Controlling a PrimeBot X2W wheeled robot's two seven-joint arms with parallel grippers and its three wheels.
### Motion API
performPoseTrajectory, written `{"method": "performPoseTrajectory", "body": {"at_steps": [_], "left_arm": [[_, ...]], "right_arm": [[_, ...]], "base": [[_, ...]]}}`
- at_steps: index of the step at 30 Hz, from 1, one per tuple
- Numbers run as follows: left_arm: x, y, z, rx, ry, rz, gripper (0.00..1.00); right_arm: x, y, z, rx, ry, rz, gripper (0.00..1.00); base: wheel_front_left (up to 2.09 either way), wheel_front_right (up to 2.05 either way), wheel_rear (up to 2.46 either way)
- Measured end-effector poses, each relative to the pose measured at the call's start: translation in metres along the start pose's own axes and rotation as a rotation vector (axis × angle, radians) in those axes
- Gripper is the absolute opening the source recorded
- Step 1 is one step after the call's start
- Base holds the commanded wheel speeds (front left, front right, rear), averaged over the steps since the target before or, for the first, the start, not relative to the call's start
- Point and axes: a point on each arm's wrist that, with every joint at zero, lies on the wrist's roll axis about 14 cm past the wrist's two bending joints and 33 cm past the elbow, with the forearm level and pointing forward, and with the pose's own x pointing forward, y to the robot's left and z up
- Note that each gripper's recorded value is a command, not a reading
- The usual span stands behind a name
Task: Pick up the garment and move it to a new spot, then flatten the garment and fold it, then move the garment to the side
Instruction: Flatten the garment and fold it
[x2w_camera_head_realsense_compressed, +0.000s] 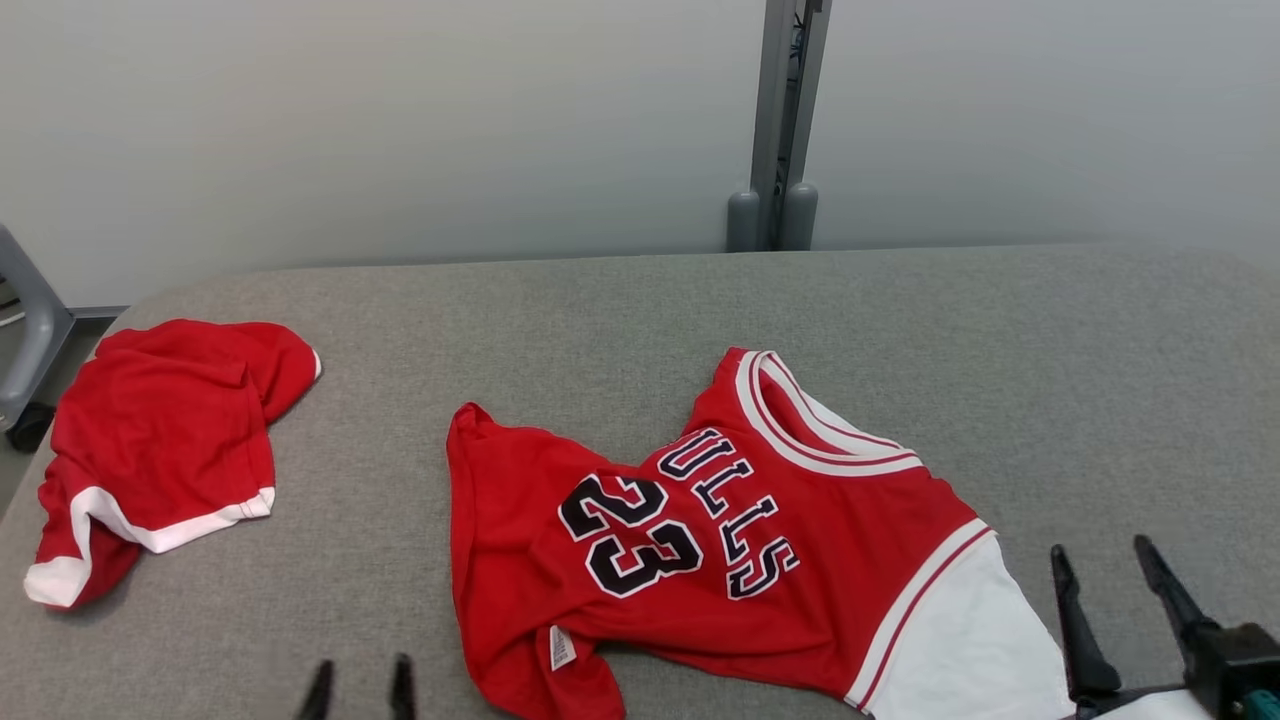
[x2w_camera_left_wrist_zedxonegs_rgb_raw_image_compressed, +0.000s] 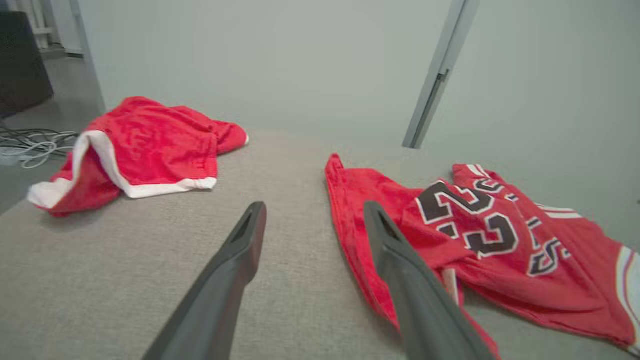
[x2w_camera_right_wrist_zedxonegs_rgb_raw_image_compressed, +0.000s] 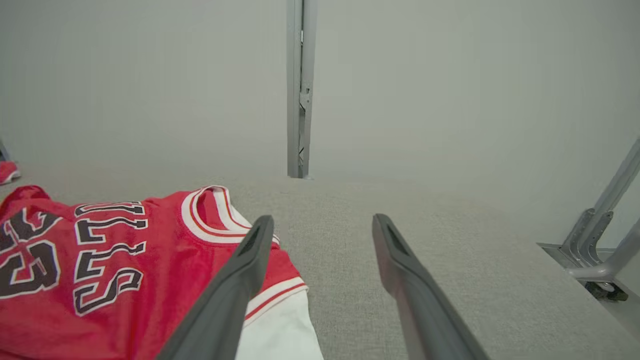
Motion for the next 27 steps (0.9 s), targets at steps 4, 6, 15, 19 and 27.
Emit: {"method": "performPoseTrajectory", "body": {"at_steps": [4,6,15,19,27], "left_arm": [[-0.009,-0.033,-0.029,-0.023,0.177,-0.1,1.0],[-0.017,-0.052,-0.044,-0.067,0.287,-0.15,1.0],[-0.018,-0.099,-0.075,-0.213,0.509,-0.239,1.0],[-0.001,-0.101,-0.083,-0.193,0.529,-0.236,1.0],[0.014,-0.109,-0.107,-0.202,0.617,-0.267,1.0]], "right_arm": [[-0.001,0.002,-0.02,-0.063,0.145,0.065,1.0],[-0.004,0.005,-0.031,-0.077,0.232,0.105,1.0],[-0.041,-0.01,-0.114,-0.083,0.625,0.123,1.0],[-0.037,-0.006,-0.123,-0.05,0.649,0.122,1.0],[-0.018,0.003,-0.127,-0.046,0.634,0.15,1.0]], "base": [[0.0,0.0,0.0],[0.0,0.0,0.0],[0.0,0.0,0.0],[0.0,0.0,0.0],[0.0,0.0,0.0]]}}
